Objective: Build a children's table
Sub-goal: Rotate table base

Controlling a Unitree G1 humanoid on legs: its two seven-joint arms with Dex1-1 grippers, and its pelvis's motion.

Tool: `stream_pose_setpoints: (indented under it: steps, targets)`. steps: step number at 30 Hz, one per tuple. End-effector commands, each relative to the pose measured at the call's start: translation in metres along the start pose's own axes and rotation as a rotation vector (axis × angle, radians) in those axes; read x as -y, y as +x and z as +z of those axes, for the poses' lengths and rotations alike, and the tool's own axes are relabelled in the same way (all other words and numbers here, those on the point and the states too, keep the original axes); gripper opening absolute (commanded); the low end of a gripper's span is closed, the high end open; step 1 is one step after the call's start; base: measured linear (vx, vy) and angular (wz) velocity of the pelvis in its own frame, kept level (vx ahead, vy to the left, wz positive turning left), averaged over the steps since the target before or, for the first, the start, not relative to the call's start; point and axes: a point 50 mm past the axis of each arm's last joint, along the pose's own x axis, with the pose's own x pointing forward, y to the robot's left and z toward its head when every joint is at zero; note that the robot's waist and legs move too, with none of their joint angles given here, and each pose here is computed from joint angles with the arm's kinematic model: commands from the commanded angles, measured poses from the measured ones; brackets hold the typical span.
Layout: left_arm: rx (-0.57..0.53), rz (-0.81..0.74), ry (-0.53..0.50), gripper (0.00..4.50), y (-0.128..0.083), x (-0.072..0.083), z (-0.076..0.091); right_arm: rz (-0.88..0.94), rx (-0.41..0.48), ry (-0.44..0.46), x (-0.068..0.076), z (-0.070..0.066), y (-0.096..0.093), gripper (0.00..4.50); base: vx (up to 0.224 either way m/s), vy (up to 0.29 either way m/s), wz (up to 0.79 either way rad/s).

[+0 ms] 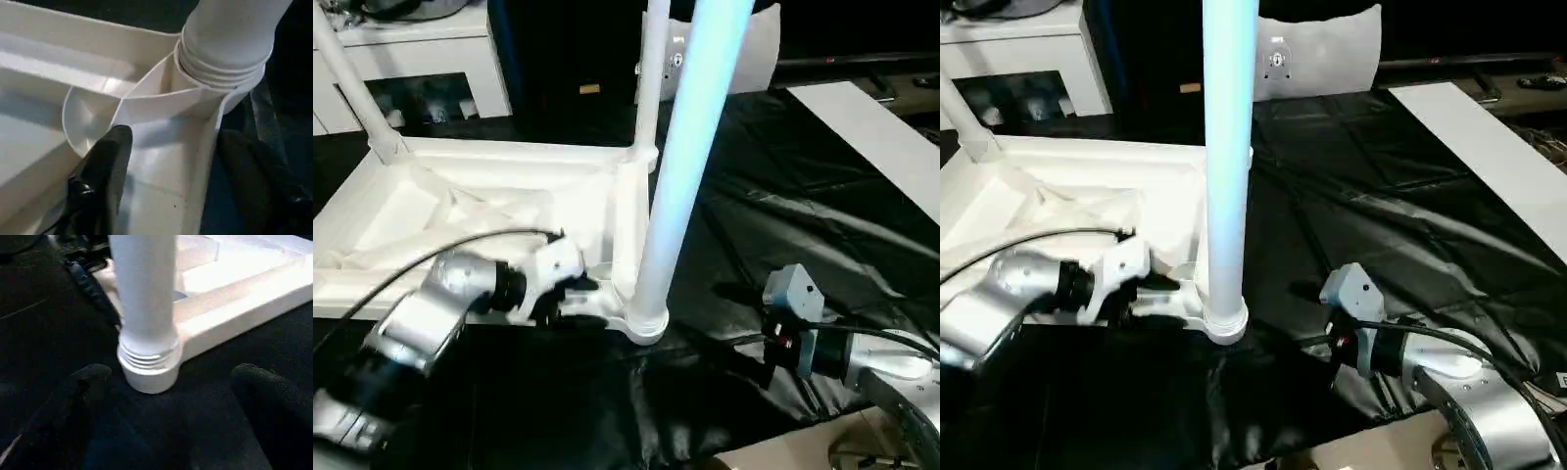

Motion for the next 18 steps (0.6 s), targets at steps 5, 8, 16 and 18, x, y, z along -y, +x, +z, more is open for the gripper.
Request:
stream_pose_setpoints:
  steps: [5,8,16,18]
  targets:
    - [-0.003,-0.057,-0.014,2.49,0.004,-0.001,-0.001,0.034,-0.007,0.003,-0.005,0.001,0.000,4.50,0.000,0.000,0.00]
    - [-0.014,-0.086,-0.029,2.20,0.001,-0.001,-0.003,0.044,-0.008,0.009,-0.006,0.000,0.000,4.50,0.000,0.000,0.00]
    - [-0.036,-0.085,-0.007,1.54,-0.003,-0.004,-0.010,0.059,-0.004,0.022,-0.009,-0.002,0.002,4.50,0.000,0.000,0.00]
    - [-0.036,-0.089,-0.007,1.39,-0.003,-0.004,-0.010,0.061,-0.003,0.023,-0.009,-0.002,0.003,4.50,0.000,0.000,0.00]
